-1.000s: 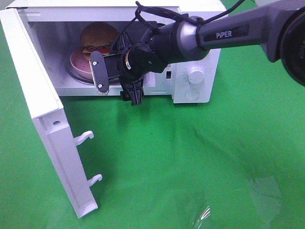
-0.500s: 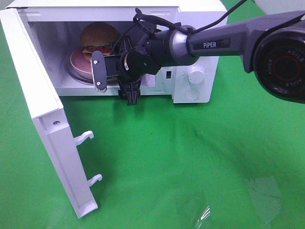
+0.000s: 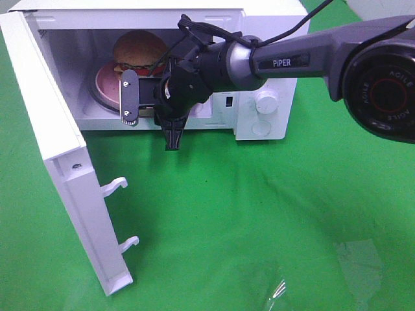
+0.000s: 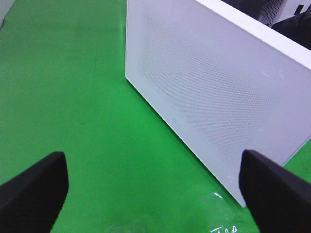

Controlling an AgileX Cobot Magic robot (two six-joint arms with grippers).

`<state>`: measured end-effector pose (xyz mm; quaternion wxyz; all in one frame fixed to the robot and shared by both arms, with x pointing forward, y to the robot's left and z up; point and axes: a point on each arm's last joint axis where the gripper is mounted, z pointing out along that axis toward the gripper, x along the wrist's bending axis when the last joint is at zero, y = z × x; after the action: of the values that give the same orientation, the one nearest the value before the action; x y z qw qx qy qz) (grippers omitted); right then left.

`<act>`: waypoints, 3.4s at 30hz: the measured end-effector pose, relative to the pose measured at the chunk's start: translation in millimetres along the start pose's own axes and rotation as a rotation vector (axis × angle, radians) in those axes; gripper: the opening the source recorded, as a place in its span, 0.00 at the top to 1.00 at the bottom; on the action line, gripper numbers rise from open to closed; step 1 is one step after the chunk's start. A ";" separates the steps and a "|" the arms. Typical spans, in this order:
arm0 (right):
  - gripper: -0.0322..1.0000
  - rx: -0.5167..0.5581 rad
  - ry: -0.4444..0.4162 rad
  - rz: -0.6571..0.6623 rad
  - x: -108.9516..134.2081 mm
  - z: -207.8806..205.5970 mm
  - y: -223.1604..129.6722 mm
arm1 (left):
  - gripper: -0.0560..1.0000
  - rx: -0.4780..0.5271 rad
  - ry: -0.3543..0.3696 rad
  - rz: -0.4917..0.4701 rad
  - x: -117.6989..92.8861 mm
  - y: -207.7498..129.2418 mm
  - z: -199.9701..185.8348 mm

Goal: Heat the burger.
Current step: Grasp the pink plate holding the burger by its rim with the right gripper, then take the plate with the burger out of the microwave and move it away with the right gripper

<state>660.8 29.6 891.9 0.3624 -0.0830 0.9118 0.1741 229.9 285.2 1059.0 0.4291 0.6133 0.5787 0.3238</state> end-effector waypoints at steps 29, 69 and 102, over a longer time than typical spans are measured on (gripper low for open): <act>0.85 0.020 0.056 -0.170 -12.8 -36.1 8.9 | 0.13 0.000 0.000 0.000 0.0 0.0 0.0; 0.85 -0.186 -0.062 -0.461 53.3 -109.3 -1.3 | 0.13 0.000 0.000 0.000 0.0 0.0 0.0; 0.85 -0.193 -0.034 -0.443 89.5 -177.9 -27.5 | 0.13 0.000 0.001 0.000 0.1 0.0 0.0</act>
<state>491.3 -65.3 943.5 0.3977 -0.3121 0.8442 0.1780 229.9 285.2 1059.0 0.4288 0.6133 0.5787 0.3242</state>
